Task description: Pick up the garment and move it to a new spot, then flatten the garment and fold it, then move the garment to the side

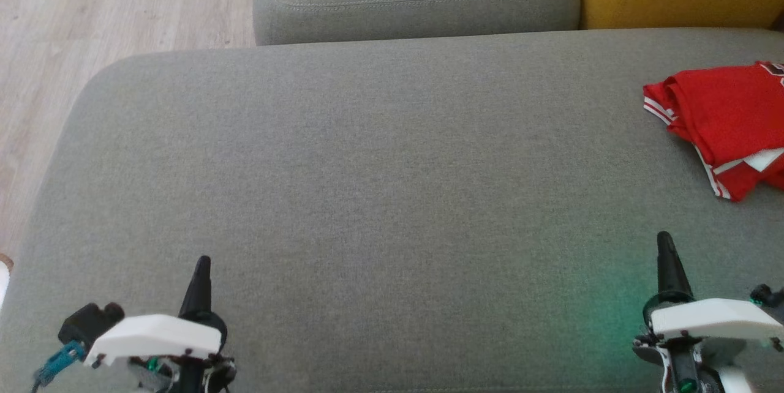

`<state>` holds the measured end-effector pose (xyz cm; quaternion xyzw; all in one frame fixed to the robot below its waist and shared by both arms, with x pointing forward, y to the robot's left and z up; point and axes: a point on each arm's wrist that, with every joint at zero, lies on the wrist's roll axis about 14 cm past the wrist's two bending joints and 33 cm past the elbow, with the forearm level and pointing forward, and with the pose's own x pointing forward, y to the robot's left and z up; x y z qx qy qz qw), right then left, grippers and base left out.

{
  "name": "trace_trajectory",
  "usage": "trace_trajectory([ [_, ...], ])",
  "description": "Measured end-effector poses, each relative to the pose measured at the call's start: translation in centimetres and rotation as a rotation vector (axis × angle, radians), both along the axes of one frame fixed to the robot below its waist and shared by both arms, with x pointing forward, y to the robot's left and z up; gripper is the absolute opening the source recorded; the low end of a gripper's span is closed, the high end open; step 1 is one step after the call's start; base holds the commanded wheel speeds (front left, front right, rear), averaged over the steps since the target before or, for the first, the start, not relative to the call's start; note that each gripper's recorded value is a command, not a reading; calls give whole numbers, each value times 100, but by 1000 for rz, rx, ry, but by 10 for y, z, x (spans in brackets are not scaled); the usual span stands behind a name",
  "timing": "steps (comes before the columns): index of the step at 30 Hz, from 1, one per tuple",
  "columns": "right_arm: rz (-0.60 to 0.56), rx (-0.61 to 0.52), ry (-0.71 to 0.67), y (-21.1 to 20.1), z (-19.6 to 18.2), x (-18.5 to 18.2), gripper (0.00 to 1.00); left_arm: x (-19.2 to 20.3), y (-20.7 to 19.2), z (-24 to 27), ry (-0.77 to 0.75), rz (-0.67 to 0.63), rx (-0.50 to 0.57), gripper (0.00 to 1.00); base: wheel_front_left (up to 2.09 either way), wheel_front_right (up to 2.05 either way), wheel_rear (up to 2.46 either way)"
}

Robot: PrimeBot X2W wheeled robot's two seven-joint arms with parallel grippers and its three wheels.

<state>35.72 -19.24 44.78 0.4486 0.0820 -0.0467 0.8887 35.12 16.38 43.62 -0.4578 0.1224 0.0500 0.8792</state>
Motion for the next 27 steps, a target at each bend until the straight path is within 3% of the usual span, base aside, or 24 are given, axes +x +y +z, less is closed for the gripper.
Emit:
trace_trajectory([
  [27,-65,309,-36,-7,11,7,0,10,11,13,-36,62,-298,0,0,0,0],
])
